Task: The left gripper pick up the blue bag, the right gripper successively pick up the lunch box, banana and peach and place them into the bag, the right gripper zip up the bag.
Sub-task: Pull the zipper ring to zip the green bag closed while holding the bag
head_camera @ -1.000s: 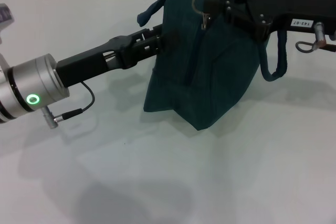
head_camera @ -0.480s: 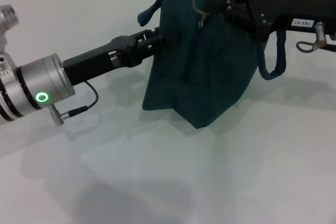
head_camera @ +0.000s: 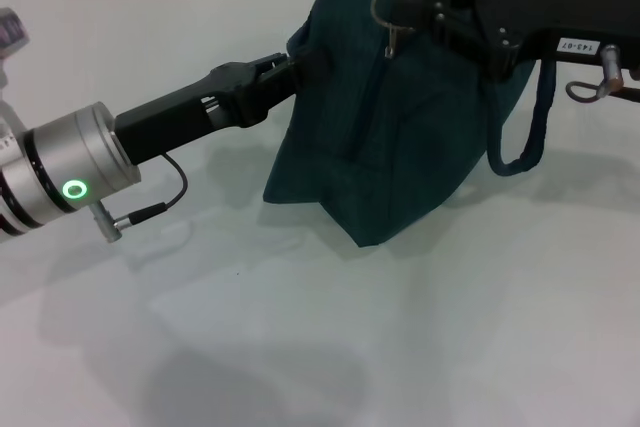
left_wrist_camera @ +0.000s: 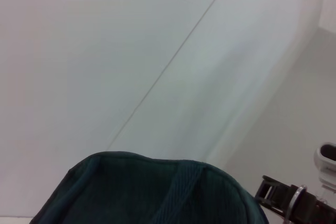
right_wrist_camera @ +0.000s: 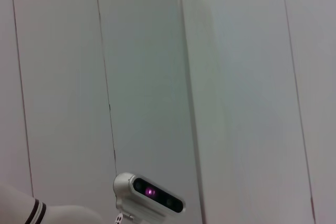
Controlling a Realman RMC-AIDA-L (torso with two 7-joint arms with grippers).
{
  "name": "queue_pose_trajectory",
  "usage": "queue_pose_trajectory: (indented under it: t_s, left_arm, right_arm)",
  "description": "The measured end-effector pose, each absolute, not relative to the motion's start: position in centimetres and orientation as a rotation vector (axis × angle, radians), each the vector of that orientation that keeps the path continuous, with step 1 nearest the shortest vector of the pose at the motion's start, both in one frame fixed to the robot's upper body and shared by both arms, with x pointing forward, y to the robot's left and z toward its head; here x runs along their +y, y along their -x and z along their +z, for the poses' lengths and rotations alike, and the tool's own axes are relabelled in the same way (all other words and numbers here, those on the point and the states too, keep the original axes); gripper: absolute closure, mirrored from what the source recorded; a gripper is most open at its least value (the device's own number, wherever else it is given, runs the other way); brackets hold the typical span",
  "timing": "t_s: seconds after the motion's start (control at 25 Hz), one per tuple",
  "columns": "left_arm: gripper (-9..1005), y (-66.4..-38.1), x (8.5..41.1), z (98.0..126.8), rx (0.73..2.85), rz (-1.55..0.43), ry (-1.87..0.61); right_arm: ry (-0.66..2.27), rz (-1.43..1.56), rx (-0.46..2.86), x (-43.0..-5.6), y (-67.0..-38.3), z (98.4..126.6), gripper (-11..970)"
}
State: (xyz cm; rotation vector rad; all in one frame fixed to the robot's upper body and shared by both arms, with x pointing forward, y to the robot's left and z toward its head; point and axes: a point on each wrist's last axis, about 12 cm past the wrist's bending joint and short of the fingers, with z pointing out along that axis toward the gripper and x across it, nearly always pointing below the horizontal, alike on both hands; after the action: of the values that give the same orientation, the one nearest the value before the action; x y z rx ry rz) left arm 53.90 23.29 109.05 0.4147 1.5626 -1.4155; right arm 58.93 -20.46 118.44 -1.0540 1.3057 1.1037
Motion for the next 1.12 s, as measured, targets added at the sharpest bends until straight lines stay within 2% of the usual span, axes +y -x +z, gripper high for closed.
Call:
queue_pose_trajectory:
  t_s: [0.12, 0.32, 0.56, 1.12]
  left_arm:
    - [879, -53.9, 23.2, 109.0, 1.564, -1.418, -0.414]
    - [928, -53.7, 23.2, 108.9, 1.554, -1.401, -0.442]
    - [937, -53.3, 22.5, 108.4, 1.546, -1.39, -0.499]
    - [942, -52.1, 22.4, 107.9, 1.518, -1.413, -0.529]
  right_arm:
    - [1.052, 1.104, 1.306, -20.5, -58.9, 118.4, 947]
    - [1.004, 1.13, 1.312, -20.6, -59.0, 118.1, 947]
    - [0.883, 1.17, 1.332, -21.5, -59.3, 117.7, 946]
    - [0.807, 1.202, 1.369, -22.1, -59.5, 117.0, 946]
